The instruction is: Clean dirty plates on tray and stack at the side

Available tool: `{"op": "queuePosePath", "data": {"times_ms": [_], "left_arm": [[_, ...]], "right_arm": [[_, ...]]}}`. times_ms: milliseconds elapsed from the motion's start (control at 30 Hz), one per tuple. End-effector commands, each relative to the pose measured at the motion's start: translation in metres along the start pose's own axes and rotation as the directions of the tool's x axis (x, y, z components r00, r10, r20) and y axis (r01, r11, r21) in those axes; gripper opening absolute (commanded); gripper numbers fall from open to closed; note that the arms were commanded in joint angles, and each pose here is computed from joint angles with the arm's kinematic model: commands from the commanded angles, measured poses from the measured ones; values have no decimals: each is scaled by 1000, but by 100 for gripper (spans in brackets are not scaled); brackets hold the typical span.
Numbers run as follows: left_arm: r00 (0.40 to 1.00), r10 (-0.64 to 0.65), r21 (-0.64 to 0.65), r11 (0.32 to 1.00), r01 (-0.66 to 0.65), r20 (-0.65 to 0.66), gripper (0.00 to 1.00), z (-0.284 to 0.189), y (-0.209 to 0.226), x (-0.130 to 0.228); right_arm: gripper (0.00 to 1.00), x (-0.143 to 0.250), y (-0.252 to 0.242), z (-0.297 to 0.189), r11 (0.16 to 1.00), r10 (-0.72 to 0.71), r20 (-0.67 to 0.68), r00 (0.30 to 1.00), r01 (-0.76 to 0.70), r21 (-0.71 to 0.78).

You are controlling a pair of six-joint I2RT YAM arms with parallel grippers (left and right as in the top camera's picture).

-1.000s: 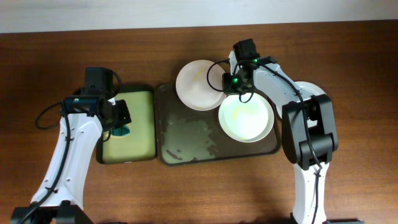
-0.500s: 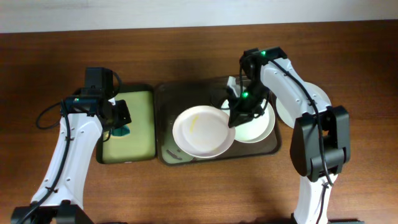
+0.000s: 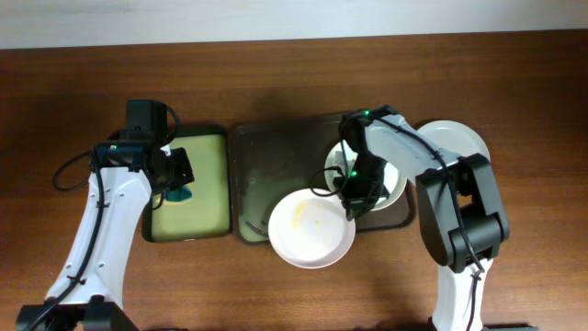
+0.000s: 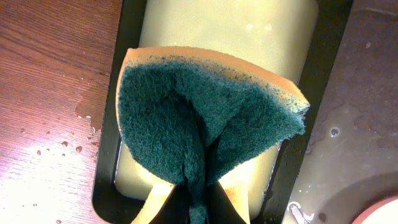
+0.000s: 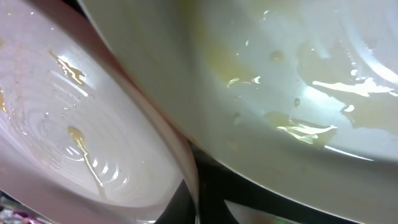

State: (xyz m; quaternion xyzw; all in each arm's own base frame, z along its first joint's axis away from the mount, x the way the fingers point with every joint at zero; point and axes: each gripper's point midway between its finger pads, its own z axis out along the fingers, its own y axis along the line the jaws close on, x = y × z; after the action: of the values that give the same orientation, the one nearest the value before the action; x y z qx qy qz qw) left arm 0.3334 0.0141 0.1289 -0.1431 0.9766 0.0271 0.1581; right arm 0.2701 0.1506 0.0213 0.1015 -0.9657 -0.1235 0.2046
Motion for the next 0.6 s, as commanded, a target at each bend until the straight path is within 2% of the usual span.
{"op": "queuePosePath", "data": {"times_ms": [0,233,300,333,367,400,467,500,567], "left_arm": [[1000,-10,7,1000,10,-1,6,-1,-1,0],[1000,-9,15,1000,9,11,6,-1,-4,-3],[1000,-9,17,1000,9,12,6,-1,-4,-3],[1000,-9,30,1000,8,8,6,-1,-6,-2],[1000,-8,61,998,8,-1,3,-1,-12,-1],[1000,5,90,996,-4,-8,0,-1,-17,0],[1000,21,131,991,-19,-15,0,-2,-24,2],[999,49,172,984,-46,-14,0,-4,-31,2],[999,52,183,982,-48,-16,0,-10,-33,0]], "right_arm": [[4,-14,-18,-9,998,44,80,996,-47,33],[4,-50,-20,-20,999,-6,224,975,-6,52],[7,-59,-19,-23,999,-17,260,966,4,51],[20,-58,-19,-22,999,-16,256,967,3,50],[45,-55,-17,-21,999,-12,242,970,1,44],[48,-51,-19,-25,999,1,227,974,-10,40],[48,-44,-11,-48,1000,21,214,977,-19,-10],[48,-42,3,-66,997,-35,225,974,48,-53],[52,-33,13,-97,996,-56,233,971,72,-59]]}}
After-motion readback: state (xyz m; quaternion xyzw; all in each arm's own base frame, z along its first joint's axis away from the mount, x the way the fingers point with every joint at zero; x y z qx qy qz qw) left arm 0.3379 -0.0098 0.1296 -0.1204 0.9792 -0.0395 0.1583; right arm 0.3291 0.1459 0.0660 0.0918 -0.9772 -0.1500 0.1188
